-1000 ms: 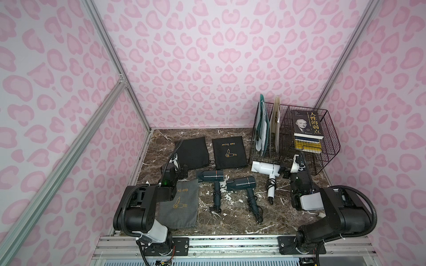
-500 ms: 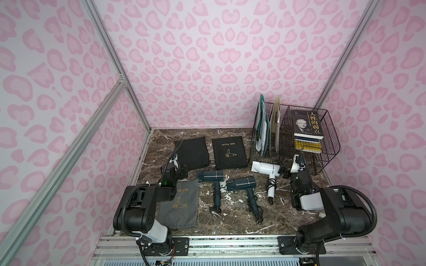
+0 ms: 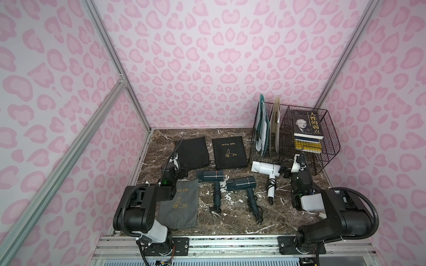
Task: Pack away hair dryers
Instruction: Pick up the hair dryer from the center of the board.
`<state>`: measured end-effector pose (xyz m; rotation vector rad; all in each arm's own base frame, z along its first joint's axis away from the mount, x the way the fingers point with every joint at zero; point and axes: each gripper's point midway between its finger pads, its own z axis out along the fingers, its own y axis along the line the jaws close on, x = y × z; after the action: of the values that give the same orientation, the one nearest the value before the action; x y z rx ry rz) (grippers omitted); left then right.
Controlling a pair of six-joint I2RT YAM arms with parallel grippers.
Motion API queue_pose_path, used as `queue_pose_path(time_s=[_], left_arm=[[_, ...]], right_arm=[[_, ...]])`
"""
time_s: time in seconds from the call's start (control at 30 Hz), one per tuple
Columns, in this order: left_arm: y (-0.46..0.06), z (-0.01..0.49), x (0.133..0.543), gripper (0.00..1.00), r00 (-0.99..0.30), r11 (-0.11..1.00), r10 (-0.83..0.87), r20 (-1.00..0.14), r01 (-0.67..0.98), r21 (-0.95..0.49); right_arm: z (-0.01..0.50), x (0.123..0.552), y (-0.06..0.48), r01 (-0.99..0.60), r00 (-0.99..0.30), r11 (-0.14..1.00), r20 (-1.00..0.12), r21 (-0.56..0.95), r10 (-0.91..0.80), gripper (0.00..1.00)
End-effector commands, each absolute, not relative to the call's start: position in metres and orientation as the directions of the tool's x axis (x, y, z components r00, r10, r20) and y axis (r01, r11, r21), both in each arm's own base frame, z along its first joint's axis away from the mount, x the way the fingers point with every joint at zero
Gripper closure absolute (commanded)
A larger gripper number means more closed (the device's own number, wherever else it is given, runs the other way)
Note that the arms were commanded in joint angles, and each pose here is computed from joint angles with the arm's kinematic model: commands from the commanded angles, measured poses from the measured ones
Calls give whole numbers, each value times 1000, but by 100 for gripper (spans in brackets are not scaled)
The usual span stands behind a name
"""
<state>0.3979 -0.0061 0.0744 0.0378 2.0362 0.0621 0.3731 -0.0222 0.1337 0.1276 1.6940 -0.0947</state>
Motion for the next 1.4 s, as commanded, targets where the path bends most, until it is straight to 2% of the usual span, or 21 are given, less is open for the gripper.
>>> queue_pose_path(time_s=[0.0,0.2,0.43,0.6,0.73,0.87,1.03,1.13,1.37], left_arm=[[-8,87,404,1,-412,998,57,-909,13,57],[-3,123,418,1,-548,996,74,-833,-1,90],[9,176,397,1,-638,990,81,-766,-36,134],[11,213,372,1,-684,988,101,-722,-18,155],[14,246,357,1,-700,988,86,-709,-30,150],[19,274,346,1,-725,991,23,-689,-77,113],[18,299,346,1,-748,995,-35,-663,-86,44],[19,309,349,1,-747,995,-35,-664,-85,44],[20,318,346,1,-744,998,-38,-667,-61,12]], right_arm=[[144,373,-22,145,-127,989,-992,0,18,0],[150,359,-7,171,-166,985,-986,-26,3,0],[183,344,61,43,-229,999,-973,-33,-22,0],[236,333,60,82,-238,991,-964,103,120,0],[269,321,81,-1,-294,975,-932,221,211,0],[266,311,137,-114,-438,951,-873,289,213,0],[266,291,217,-211,-532,930,-833,302,150,0],[260,280,259,-260,-592,896,-793,359,146,0],[210,247,334,-301,-769,855,-638,423,44,5]])
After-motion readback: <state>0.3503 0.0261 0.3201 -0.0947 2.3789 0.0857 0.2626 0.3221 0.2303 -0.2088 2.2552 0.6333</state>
